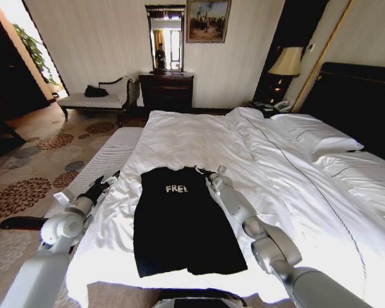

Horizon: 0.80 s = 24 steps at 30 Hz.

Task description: Fold the clothes on the bed.

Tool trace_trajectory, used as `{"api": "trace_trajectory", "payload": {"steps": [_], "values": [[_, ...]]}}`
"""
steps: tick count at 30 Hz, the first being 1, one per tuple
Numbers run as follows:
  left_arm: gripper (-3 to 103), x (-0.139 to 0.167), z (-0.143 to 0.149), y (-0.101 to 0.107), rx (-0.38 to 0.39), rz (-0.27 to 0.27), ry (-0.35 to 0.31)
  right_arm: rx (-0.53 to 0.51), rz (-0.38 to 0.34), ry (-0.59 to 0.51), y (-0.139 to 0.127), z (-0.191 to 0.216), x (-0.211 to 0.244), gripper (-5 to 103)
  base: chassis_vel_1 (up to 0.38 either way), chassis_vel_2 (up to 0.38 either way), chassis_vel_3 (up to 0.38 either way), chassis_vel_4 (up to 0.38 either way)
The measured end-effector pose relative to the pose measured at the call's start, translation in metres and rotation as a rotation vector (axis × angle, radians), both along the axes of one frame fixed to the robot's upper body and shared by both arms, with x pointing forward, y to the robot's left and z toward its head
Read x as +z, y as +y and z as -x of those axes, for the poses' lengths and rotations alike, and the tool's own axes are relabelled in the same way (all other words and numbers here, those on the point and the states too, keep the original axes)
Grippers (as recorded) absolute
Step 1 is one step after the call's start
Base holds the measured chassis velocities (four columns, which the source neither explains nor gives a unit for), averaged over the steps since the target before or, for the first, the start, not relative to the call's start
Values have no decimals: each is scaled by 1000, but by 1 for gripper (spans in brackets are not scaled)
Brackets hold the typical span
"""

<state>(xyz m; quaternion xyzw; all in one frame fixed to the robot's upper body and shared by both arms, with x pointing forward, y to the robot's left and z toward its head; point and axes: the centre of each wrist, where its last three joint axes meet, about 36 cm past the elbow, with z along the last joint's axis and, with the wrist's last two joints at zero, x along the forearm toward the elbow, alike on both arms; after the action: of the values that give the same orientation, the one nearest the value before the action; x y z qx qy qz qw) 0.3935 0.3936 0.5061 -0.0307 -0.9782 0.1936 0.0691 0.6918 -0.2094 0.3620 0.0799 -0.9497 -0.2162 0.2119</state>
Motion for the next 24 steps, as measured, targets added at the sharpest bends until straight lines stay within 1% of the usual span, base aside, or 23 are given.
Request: {"api": "trace_trajectory", "payload": {"steps": [7, 8, 10, 12, 15, 16, 19, 20, 21, 22, 23, 24], "values": [[100, 3, -1, 4, -1, 1, -1, -15, 8, 7, 0, -1, 0, 100, 0, 0, 0, 0], [100, 3, -2, 4, -2, 2, -3, -16, 6, 13, 1, 0, -2, 102, 0, 0, 0, 0], [100, 5, -5, 4, -6, 4, -7, -10, -3, 33, 4, 5, -8, 96, 0, 0, 0, 0], [100, 5, -5, 5, -6, 4, -8, -8, -4, 37, 5, 7, -10, 96, 0, 0, 0, 0], [100, 7, -9, 6, -6, 4, -11, 0, -2, 51, 5, 12, -17, 81, 0, 0, 0, 0], [100, 7, -9, 6, -6, 4, -11, 0, -2, 51, 5, 12, -17, 81, 0, 0, 0, 0], [100, 7, -10, 6, -6, 6, -12, -3, -4, 53, 3, 14, -20, 64, 0, 0, 0, 0], [100, 7, -10, 6, -6, 6, -12, -3, -4, 53, 3, 14, -20, 64, 0, 0, 0, 0], [100, 6, -9, 7, -5, 6, -10, -6, -8, 51, 1, 14, -20, 58, 0, 0, 0, 0], [100, 5, -9, 7, -4, 5, -8, -8, -11, 47, 0, 14, -19, 58, 0, 0, 0, 0], [100, 4, -9, 8, 0, 5, -6, -12, -16, 41, -1, 14, -18, 53, 0, 0, 0, 0], [100, 4, -9, 8, 0, 5, -6, -12, -16, 41, -1, 14, -18, 53, 0, 0, 0, 0]]}}
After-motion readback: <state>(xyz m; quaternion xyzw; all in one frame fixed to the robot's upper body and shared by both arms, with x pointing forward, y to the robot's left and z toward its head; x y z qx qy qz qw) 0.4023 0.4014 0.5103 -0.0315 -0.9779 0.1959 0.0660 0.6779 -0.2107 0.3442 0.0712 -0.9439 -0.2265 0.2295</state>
